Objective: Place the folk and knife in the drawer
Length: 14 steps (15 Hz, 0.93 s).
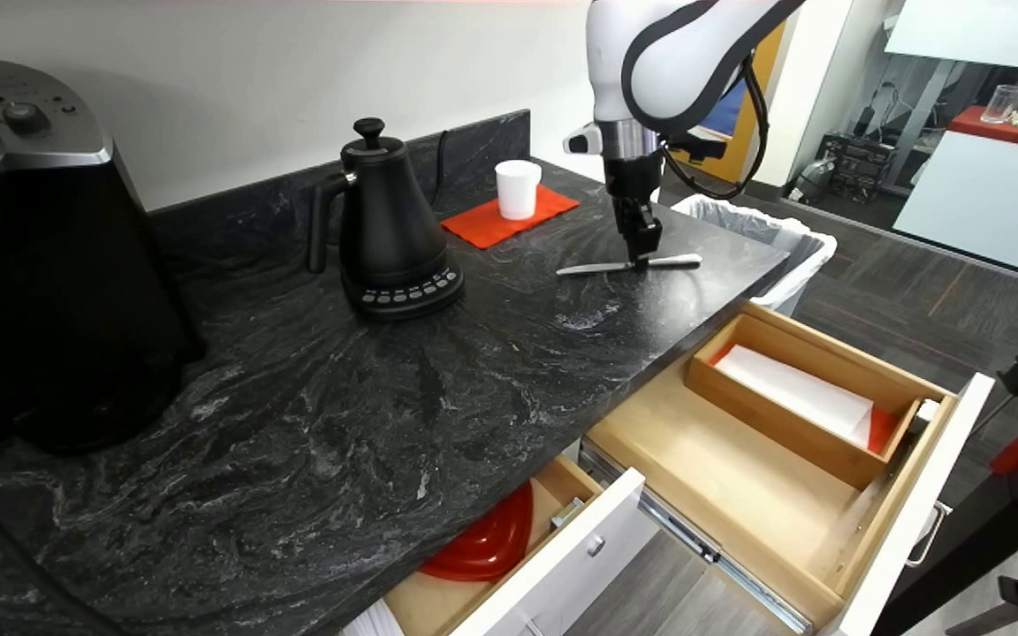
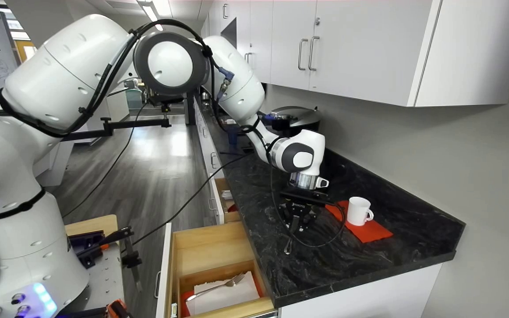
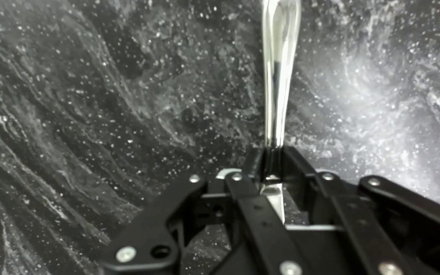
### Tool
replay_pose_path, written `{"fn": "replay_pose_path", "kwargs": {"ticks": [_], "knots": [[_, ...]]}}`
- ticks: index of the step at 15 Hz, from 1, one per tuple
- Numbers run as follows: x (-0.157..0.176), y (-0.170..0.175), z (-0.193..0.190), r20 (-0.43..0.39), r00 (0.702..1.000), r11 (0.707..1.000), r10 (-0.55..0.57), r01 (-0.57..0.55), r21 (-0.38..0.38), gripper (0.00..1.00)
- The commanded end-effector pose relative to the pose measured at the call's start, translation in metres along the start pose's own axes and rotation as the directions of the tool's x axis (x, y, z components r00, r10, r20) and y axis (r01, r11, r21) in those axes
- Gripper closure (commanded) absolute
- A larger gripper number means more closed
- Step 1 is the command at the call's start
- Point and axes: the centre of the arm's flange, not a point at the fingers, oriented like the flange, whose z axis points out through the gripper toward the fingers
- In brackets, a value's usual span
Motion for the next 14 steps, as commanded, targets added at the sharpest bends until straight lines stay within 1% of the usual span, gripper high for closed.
{"fn": "replay_pose_path", "kwargs": {"ticks": [1,2,3,7,10,13,14], "knots": [[-0.008,-0.008,0.001,0.000,1.000,0.999,0.030,-0.030,0.015,0.94],[-0.008,-0.008,0.000,0.001,0.999,0.999,0.034,-0.034,0.014,0.96],[-0.009,-0.008,0.000,0.001,0.999,0.999,0.040,-0.040,0.015,0.93],[-0.013,-0.015,-0.012,-0.010,0.998,0.998,0.068,-0.068,0.017,0.94],[-0.023,-0.031,-0.034,-0.053,0.993,0.994,0.105,-0.105,-0.001,0.94],[-0.030,-0.041,-0.052,-0.063,0.986,0.987,0.156,-0.157,-0.019,0.93],[-0.036,-0.049,-0.060,-0.067,0.983,0.984,0.172,-0.174,-0.029,0.94]]}}
